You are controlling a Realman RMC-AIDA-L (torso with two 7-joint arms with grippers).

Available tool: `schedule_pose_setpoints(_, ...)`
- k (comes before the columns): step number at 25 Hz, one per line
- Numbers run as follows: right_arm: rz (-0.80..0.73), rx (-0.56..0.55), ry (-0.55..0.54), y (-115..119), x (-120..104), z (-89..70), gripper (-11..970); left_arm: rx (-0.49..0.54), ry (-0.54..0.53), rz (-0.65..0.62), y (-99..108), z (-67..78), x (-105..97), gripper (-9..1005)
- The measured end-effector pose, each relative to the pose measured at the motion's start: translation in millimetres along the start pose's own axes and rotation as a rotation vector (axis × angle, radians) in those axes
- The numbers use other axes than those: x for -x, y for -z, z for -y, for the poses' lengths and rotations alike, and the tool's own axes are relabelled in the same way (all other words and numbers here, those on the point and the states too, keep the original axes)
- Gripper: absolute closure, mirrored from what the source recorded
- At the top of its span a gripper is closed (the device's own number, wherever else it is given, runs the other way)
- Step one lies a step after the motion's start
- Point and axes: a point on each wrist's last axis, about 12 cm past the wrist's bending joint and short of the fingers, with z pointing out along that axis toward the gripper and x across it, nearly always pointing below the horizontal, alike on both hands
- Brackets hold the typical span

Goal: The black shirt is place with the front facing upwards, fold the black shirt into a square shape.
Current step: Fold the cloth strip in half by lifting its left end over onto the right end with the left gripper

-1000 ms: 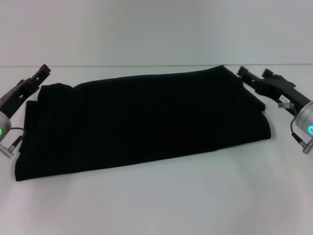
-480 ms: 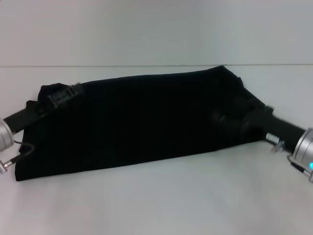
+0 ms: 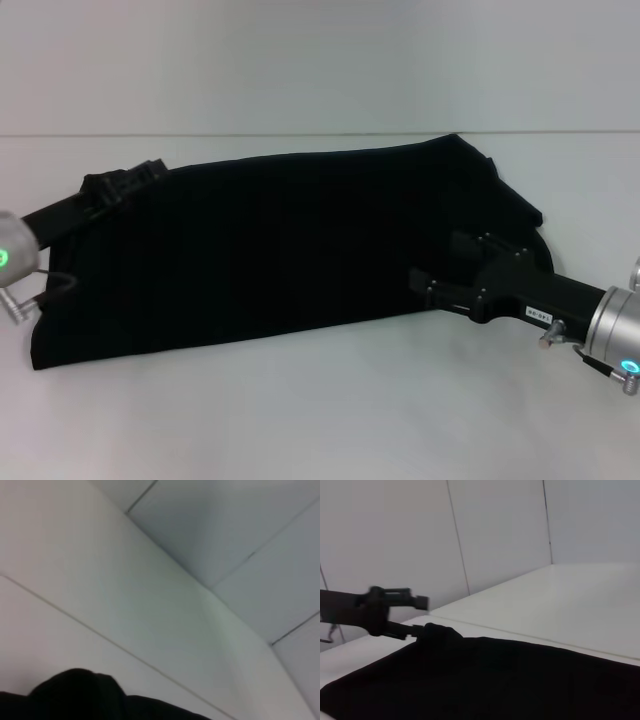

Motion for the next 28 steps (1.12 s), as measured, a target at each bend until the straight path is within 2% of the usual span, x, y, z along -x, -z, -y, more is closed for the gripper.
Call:
schedule_pose_setpoints(7, -0.005, 0.003, -0.002, -3, 0, -1.4, 17, 0.031, -0.054, 0.009, -21, 9.3, 0, 46)
schedule_pose_setpoints(13, -0.009, 0.005, -0.011, -3, -3, -3.0, 17, 0.203, -0.096, 0.094, -27, -3.6, -3, 46)
schedule_pose_setpoints(17, -0.008, 0.005, -0.012, -3, -2, -3.0, 17, 0.266, -0.097, 0.131, -25, -10.4, -3, 46)
schedule_pose_setpoints(23, -0.009, 0.002, -0.011, -3, -2, -2.5, 15, 0.270, -0.072, 0.168, -19, -14.8, 1, 46)
schedule_pose_setpoints(28, -0.016, 0.018, 0.000, -1, -3, -3.6, 16, 0.142, -0.047, 0.151, -4, -11.0, 7, 46)
